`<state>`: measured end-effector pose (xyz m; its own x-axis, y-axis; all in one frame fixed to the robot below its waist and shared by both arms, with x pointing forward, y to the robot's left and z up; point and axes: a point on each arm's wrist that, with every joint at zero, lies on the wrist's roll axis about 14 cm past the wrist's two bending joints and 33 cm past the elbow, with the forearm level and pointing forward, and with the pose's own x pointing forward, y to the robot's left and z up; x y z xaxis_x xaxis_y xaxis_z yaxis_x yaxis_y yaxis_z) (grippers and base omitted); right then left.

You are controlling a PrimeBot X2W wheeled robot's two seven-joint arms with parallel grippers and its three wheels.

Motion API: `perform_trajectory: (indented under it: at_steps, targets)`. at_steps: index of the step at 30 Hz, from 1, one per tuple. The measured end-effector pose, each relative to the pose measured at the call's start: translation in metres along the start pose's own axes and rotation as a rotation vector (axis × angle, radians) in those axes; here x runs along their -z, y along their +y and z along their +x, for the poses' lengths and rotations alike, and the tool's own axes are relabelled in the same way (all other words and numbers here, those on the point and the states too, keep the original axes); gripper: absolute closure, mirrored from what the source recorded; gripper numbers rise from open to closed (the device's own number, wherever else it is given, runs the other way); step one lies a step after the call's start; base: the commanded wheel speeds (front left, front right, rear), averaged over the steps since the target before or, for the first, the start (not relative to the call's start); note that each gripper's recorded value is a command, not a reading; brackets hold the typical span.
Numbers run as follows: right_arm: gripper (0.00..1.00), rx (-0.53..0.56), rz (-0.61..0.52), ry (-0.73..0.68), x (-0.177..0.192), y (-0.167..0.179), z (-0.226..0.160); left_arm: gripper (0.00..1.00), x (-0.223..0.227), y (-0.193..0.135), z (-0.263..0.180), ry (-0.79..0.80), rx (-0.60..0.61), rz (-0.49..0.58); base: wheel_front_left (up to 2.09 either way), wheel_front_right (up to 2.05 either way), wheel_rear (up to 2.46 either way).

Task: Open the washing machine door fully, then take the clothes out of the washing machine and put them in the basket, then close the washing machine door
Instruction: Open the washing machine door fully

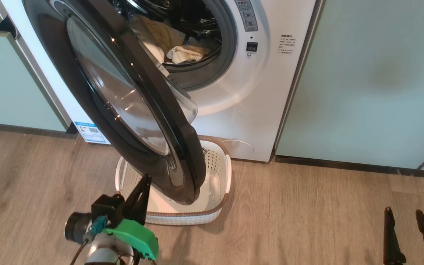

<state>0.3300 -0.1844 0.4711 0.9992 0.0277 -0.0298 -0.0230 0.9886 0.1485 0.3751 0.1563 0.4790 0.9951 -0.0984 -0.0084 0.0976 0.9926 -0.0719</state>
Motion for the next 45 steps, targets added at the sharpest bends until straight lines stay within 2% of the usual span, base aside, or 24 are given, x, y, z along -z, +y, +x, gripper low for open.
perform_trajectory:
  at_steps: [7, 11, 17, 21, 23, 27, 32, 36, 41, 45]
  targets:
    - [0.00, 0.002, 0.000, -0.004, -0.001, -0.001, -0.001, 1.00, -0.004, 0.000, 0.001, -0.012, -0.002, -0.003, 0.00, 0.00, 0.00]
    - [0.00, 0.001, 0.000, -0.003, -0.001, 0.000, -0.001, 1.00, -0.030, 0.008, 0.007, -0.091, -0.028, 0.017, 0.00, 0.00, 0.00]
    - [0.00, -0.001, -0.002, -0.002, -0.001, 0.000, 0.000, 1.00, -0.135, 0.010, 0.020, -0.406, -0.041, 0.105, 0.00, 0.00, 0.00]
    - [0.00, 0.003, -0.003, -0.006, -0.002, -0.001, -0.001, 1.00, -0.207, 0.002, 0.007, -0.634, -0.029, 0.160, 0.00, 0.00, 0.00]
    - [0.00, 0.008, -0.002, -0.009, -0.002, -0.002, -0.003, 1.00, -0.247, -0.013, -0.008, -0.773, 0.006, 0.188, 0.00, 0.00, 0.00]
    - [0.00, 0.013, -0.002, -0.011, -0.003, -0.003, -0.005, 1.00, -0.267, -0.041, -0.020, -0.856, 0.099, 0.177, 0.00, 0.00, 0.00]
    - [0.00, 0.018, -0.002, -0.016, -0.004, -0.005, -0.007, 1.00, -0.249, -0.091, -0.021, -0.804, 0.300, 0.074, 0.00, 0.00, 0.00]
    - [0.00, 0.021, -0.001, -0.017, -0.005, -0.005, -0.007, 1.00, -0.214, -0.124, -0.016, -0.645, 0.420, -0.021, 0.00, 0.00, 0.00]
    - [0.00, 0.025, -0.001, -0.016, -0.004, -0.007, -0.009, 1.00, -0.171, -0.144, -0.007, -0.438, 0.482, -0.072, 0.00, 0.00, 0.00]
    - [0.00, 0.028, -0.001, -0.016, -0.004, -0.007, -0.010, 1.00, -0.138, -0.144, 0.003, -0.301, 0.468, -0.083, 0.00, 0.00, 0.00]
